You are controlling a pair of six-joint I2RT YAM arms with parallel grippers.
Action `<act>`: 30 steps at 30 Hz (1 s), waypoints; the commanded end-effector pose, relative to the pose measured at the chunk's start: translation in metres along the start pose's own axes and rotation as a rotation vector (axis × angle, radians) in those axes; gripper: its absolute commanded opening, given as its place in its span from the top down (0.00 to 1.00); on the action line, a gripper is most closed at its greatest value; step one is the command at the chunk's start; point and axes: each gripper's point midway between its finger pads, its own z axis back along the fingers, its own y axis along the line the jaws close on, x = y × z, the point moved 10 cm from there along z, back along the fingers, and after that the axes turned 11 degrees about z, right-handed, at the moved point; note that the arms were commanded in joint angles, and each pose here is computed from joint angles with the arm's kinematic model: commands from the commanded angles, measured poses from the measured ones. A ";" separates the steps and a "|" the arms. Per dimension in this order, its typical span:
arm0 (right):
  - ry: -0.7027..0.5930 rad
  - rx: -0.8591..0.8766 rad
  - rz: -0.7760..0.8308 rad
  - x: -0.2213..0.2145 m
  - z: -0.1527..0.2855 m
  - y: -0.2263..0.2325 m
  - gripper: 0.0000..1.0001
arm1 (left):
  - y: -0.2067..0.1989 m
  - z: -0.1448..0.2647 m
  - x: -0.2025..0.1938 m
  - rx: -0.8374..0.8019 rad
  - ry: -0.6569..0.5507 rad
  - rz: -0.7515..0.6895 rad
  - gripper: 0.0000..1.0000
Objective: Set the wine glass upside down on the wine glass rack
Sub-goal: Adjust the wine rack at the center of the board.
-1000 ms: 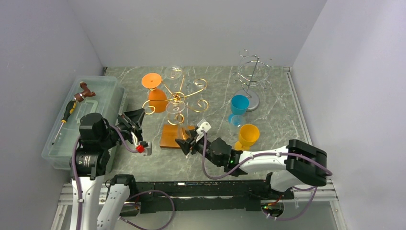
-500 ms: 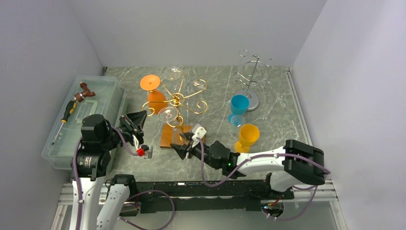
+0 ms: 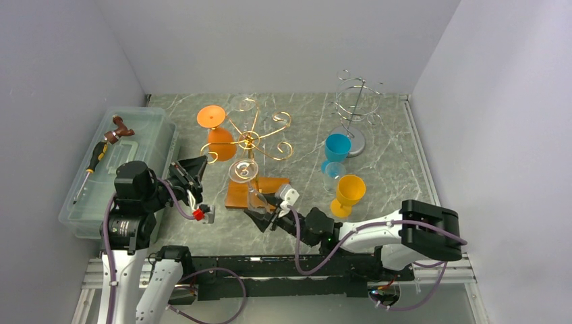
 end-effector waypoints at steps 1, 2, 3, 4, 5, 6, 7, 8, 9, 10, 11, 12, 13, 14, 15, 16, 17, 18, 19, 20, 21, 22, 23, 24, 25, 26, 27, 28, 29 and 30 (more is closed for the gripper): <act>-0.132 -0.052 -0.053 0.022 0.004 -0.005 0.82 | -0.057 -0.011 -0.002 -0.238 -0.065 0.230 0.82; -0.140 -0.062 -0.056 0.023 0.005 -0.006 0.83 | -0.057 -0.011 -0.002 -0.238 -0.063 0.229 0.82; -0.142 -0.070 -0.060 0.023 0.006 -0.007 0.83 | -0.057 -0.011 -0.003 -0.238 -0.060 0.230 0.82; -0.146 -0.080 -0.064 0.023 0.007 -0.008 0.83 | -0.056 -0.011 -0.003 -0.237 -0.058 0.232 0.82; -0.148 -0.088 -0.067 0.023 0.008 -0.009 0.83 | -0.056 -0.011 -0.003 -0.236 -0.057 0.232 0.82; -0.147 -0.093 -0.072 0.022 0.008 -0.010 0.83 | -0.056 -0.011 -0.003 -0.235 -0.057 0.230 0.82; -0.143 -0.097 -0.079 0.021 0.008 -0.009 0.83 | -0.056 -0.011 -0.003 -0.234 -0.059 0.229 0.82; -0.138 -0.100 -0.082 0.019 0.008 -0.009 0.82 | -0.056 -0.011 -0.003 -0.233 -0.059 0.231 0.82; -0.130 -0.102 -0.084 0.018 0.008 -0.009 0.80 | -0.056 -0.011 -0.003 -0.233 -0.060 0.231 0.82; -0.114 -0.103 -0.084 0.014 0.007 -0.008 0.74 | -0.055 -0.011 -0.003 -0.232 -0.061 0.229 0.82; -0.093 -0.105 -0.081 0.011 0.005 -0.007 0.62 | -0.056 -0.011 -0.003 -0.232 -0.062 0.230 0.82; -0.069 -0.106 -0.077 0.007 0.003 -0.006 0.52 | -0.055 -0.011 -0.003 -0.230 -0.062 0.229 0.82; -0.048 -0.103 -0.077 0.002 0.001 -0.004 0.44 | -0.055 -0.011 -0.003 -0.228 -0.063 0.226 0.82; -0.030 -0.097 -0.078 -0.002 0.000 -0.003 0.38 | -0.054 -0.011 -0.002 -0.223 -0.066 0.223 0.82; -0.016 -0.092 -0.086 -0.005 0.000 -0.001 0.26 | -0.053 -0.011 -0.002 -0.220 -0.067 0.219 0.82; -0.005 -0.087 -0.091 -0.007 0.001 -0.001 0.06 | -0.053 -0.011 -0.002 -0.218 -0.069 0.212 0.82; 0.005 -0.080 -0.096 -0.008 0.003 0.000 0.01 | -0.052 -0.011 -0.001 -0.217 -0.071 0.205 0.82; 0.013 -0.074 -0.102 -0.008 0.005 0.000 0.00 | -0.052 -0.010 -0.001 -0.217 -0.072 0.200 0.82; 0.020 -0.075 -0.107 -0.006 0.007 -0.001 0.00 | -0.052 -0.010 0.000 -0.214 -0.072 0.195 0.82; 0.025 -0.074 -0.109 -0.002 0.010 -0.002 0.00 | -0.052 -0.010 0.000 -0.212 -0.074 0.190 0.82; 0.045 -0.074 -0.102 0.000 0.013 -0.004 0.00 | -0.051 -0.009 0.001 -0.209 -0.075 0.186 0.82; 0.055 -0.077 -0.103 0.006 0.017 -0.006 0.00 | -0.051 -0.009 0.001 -0.207 -0.074 0.182 0.82; 0.068 -0.076 -0.103 0.013 0.021 -0.009 0.00 | -0.051 -0.009 0.001 -0.206 -0.076 0.179 0.82; 0.086 -0.065 -0.105 0.020 0.026 -0.011 0.00 | -0.051 -0.009 0.002 -0.204 -0.077 0.174 0.82; 0.094 -0.053 -0.118 0.032 0.031 -0.013 0.00 | -0.051 -0.008 0.002 -0.202 -0.078 0.168 0.82; 0.101 -0.040 -0.126 0.045 0.036 -0.016 0.00 | -0.052 -0.008 0.002 -0.202 -0.080 0.161 0.82; 0.108 -0.022 -0.136 0.058 0.042 -0.020 0.00 | -0.053 -0.008 0.002 -0.201 -0.082 0.154 0.82; 0.123 -0.010 -0.153 0.072 0.048 -0.024 0.00 | -0.053 -0.008 0.003 -0.196 -0.083 0.148 0.82; 0.132 -0.012 -0.176 0.087 0.053 -0.029 0.00 | -0.053 -0.008 0.003 -0.188 -0.083 0.144 0.82; 0.141 -0.016 -0.193 0.102 0.059 -0.035 0.00 | -0.053 -0.008 0.003 -0.183 -0.082 0.140 0.82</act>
